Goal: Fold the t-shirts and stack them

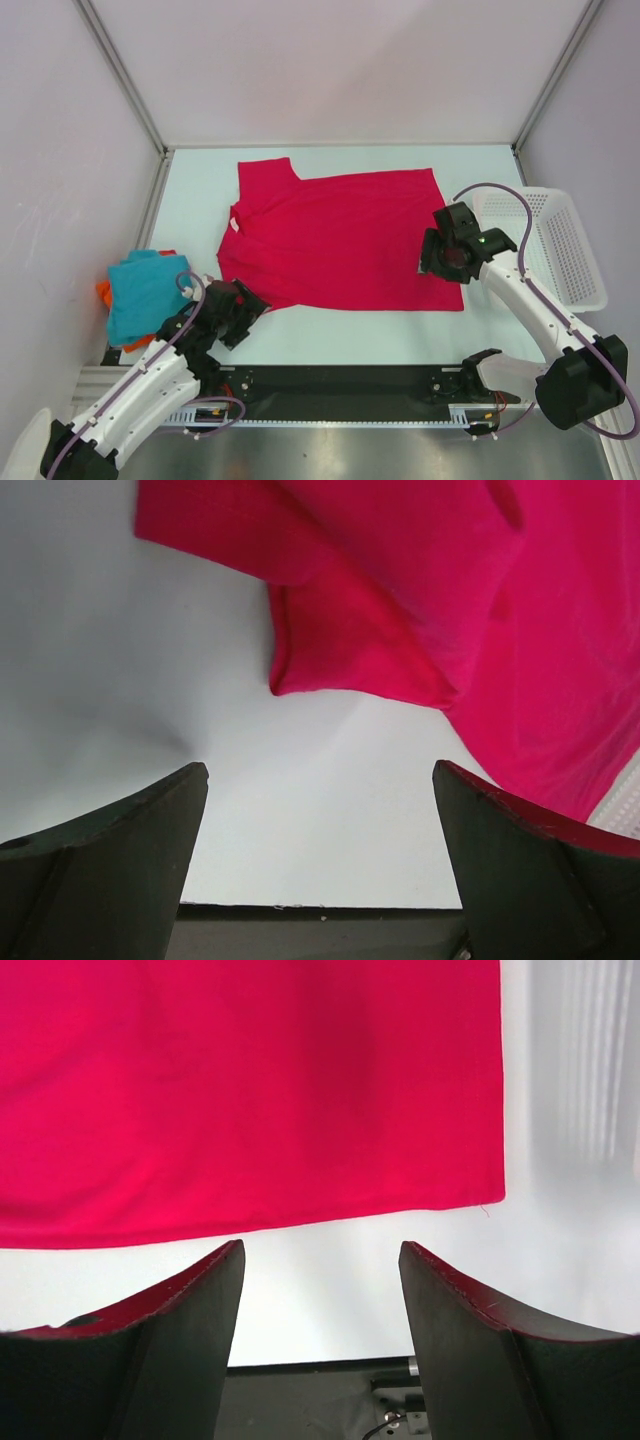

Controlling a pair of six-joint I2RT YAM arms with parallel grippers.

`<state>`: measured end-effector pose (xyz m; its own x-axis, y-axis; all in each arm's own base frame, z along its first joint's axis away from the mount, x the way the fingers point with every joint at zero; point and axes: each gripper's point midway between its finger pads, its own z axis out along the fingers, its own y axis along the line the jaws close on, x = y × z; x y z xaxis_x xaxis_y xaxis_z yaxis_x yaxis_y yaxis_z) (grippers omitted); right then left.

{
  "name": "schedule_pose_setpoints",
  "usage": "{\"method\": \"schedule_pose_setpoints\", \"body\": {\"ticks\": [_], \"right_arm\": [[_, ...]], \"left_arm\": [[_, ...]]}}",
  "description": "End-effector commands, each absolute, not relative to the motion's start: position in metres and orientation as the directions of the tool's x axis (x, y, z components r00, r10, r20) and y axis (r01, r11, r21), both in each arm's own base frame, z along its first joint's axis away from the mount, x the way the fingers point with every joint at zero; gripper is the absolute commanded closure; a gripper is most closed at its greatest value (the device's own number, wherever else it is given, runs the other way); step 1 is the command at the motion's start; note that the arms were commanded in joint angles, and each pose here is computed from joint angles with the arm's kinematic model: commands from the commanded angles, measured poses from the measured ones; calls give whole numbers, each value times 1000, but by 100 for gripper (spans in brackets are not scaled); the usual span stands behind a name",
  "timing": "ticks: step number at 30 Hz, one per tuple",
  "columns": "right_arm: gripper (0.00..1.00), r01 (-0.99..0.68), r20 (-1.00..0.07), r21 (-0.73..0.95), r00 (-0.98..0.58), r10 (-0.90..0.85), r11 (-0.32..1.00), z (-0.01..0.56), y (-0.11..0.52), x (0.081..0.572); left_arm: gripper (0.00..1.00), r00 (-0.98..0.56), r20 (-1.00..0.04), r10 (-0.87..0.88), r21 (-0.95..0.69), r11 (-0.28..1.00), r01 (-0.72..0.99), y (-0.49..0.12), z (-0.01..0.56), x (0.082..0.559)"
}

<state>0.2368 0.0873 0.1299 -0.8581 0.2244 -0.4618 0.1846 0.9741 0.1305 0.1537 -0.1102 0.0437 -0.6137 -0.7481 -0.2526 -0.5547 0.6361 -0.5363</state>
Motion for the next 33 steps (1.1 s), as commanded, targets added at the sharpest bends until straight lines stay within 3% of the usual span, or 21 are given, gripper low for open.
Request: {"method": "schedule_pose_setpoints", "body": {"ticks": [1,10,16,19,20,22,25,33], "right_arm": [[32,191,-476,135,-848,233,972,142,86,236],[32,203,-463,112,-856,232,973,146,81,230],[33,212,-451,81,-863,225,974,146,77,228],[33,221,-452,70,-862,228,973,147,75,232],[33,221,-453,68,-862,228,973,147,75,232],[33,224,-448,62,-864,228,972,146,75,233],[33,227,-433,51,-872,226,973,142,75,234],[33,241,-416,31,-879,232,970,130,72,235]], "left_arm": [[0,-565,-240,-789,-517,597,-614,-103,31,152],[5,-532,-232,-814,-528,565,-634,-103,21,158],[24,-525,-246,-815,-535,565,-628,-108,19,172],[49,-531,-255,-808,-531,576,-621,-110,17,177],[71,-534,-255,-806,-528,579,-622,-110,17,178],[91,-541,-257,-801,-518,587,-623,-110,14,180],[97,-545,-264,-796,-510,595,-621,-110,12,183],[100,-557,-301,-774,-505,625,-596,-108,20,190]]}}
